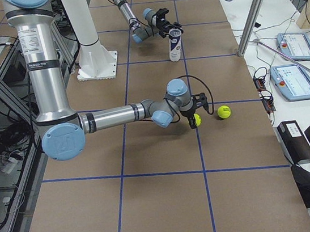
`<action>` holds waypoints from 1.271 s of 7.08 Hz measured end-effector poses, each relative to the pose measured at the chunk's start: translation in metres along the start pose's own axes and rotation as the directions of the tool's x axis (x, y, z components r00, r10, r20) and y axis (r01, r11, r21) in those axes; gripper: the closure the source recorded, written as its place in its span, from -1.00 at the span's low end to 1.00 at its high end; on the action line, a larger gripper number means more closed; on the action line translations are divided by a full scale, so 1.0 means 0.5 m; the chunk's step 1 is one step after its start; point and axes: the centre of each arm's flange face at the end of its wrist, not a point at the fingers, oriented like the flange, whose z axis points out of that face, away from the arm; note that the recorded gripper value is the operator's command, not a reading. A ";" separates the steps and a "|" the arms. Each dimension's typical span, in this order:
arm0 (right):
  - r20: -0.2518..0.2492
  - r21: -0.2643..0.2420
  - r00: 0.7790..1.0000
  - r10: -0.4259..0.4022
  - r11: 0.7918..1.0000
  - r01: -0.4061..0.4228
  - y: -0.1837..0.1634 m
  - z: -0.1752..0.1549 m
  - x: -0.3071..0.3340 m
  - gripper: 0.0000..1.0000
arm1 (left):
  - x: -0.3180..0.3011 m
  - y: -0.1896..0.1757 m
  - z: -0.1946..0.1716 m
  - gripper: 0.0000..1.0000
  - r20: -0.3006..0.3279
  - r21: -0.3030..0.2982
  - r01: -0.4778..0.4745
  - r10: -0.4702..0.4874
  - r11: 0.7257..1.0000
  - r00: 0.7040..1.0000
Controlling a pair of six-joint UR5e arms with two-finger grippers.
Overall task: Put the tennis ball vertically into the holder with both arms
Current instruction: 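Grasp the Wilson 3 ball with the right gripper while left holds the can, then carry the ball with the right gripper over the can's open top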
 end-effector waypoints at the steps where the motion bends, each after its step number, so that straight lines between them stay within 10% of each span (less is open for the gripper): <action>1: 0.067 0.013 0.996 0.056 0.998 -0.057 -0.034 -0.030 -0.075 0.87 | 0.000 0.000 0.000 -0.98 0.000 0.000 0.000 0.000 1.000 1.000; 4: 0.181 -0.016 0.963 0.199 0.980 -0.199 -0.093 -0.121 -0.334 0.89 | 0.000 0.001 -0.001 -0.98 -0.001 -0.001 0.000 0.000 1.000 1.000; 9: 0.037 -0.096 0.920 0.389 0.918 -0.385 -0.119 -0.270 -0.822 0.87 | 0.002 0.000 0.000 -0.98 -0.002 0.000 0.001 -0.001 1.000 1.000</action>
